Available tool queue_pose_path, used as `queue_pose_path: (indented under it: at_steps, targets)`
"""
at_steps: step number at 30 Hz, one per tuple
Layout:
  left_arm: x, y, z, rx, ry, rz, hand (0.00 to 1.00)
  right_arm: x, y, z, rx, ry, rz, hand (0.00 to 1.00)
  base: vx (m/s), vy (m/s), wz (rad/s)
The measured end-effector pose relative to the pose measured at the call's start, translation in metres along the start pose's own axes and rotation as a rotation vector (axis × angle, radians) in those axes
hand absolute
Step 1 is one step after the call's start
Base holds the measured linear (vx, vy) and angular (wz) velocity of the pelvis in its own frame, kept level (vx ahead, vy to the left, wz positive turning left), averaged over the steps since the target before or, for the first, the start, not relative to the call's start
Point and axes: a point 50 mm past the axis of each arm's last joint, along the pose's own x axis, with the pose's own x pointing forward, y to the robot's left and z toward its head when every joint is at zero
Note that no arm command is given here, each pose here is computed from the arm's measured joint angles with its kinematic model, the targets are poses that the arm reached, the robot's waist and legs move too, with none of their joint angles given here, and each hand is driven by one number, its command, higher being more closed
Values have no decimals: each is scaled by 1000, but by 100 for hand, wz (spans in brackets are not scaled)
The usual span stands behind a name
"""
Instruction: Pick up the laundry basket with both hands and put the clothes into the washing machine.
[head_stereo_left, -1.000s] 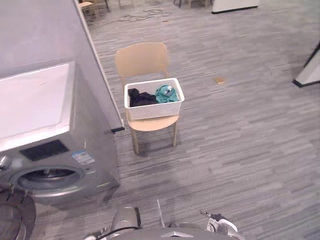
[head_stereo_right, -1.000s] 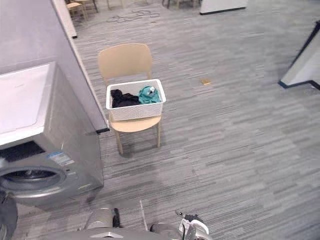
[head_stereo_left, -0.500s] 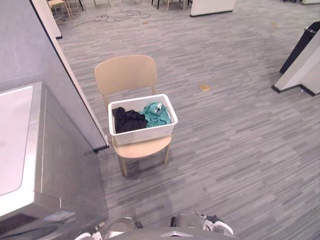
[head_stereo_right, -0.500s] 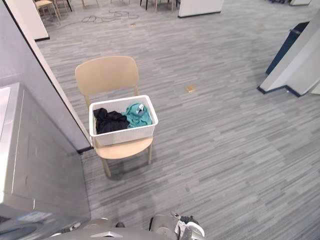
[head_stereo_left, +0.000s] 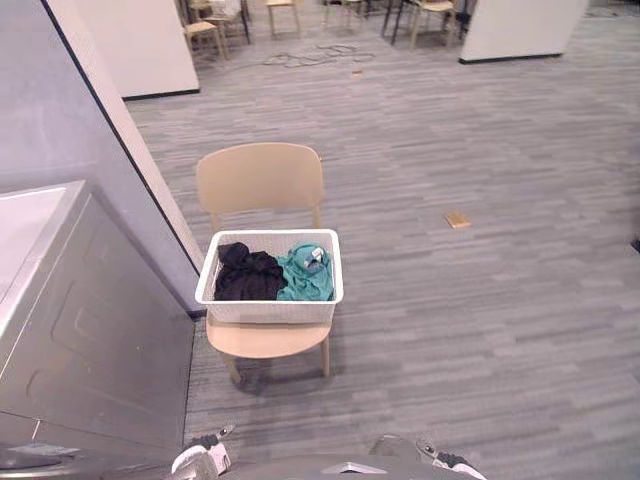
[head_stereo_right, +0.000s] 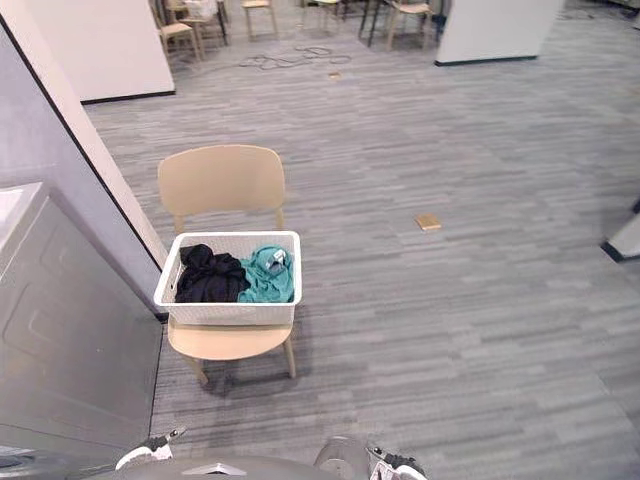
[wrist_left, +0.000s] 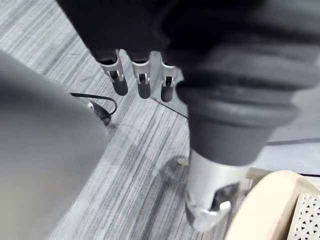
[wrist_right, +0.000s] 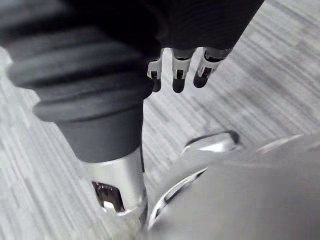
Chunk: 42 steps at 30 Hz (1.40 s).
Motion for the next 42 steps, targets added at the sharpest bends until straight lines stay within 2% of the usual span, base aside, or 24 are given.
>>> queue_pose_path:
  at_steps: [2, 6, 11, 15, 17, 21, 23, 27, 35, 38, 40, 42]
  targets:
    - [0, 1, 6, -23, -27, 2, 0, -2, 12, 12, -17, -51, 31, 0, 109, -274, 74]
    - [0, 5, 14, -3, -63, 15, 0, -26, 37, 84, 45, -377, 88, 0, 103, -156, 49]
    - [1, 6, 12, 40, -56, 27, 0, -58, 29, 155, 94, -679, 54, 0, 82, 101, 17]
    - [3, 19, 29, 198, -120, 58, 0, -89, 46, 187, 30, -880, 89, 0, 55, 162, -4]
    - [4, 23, 25, 295, -123, 70, 0, -109, 53, 207, -79, -1021, 122, 0, 40, 113, 9]
    - [3, 27, 13, 365, -103, 60, 0, -132, 73, 236, -252, -1178, 160, 0, -8, 19, -7]
    - [3, 27, 9, 389, -99, 54, 0, -143, 87, 249, -408, -1256, 166, 0, -22, -32, -2]
    - [2, 25, 19, 410, -145, 51, 0, -151, 114, 268, -603, -1303, 185, 0, -36, 1, 4]
    - [1, 16, 45, 433, -225, 47, 0, -205, 165, 310, -907, -1484, 246, 0, -102, 12, 18]
    - [1, 17, 46, 441, -229, 61, 0, -217, 174, 315, -982, -1522, 245, 0, -75, 13, 14]
    - [1, 15, 46, 438, -231, 58, 0, -223, 177, 320, -1093, -1563, 192, 0, -61, 10, 9]
    - [0, 14, 47, 442, -235, 56, 0, -225, 178, 324, -1121, -1564, 168, 0, -52, 9, 5]
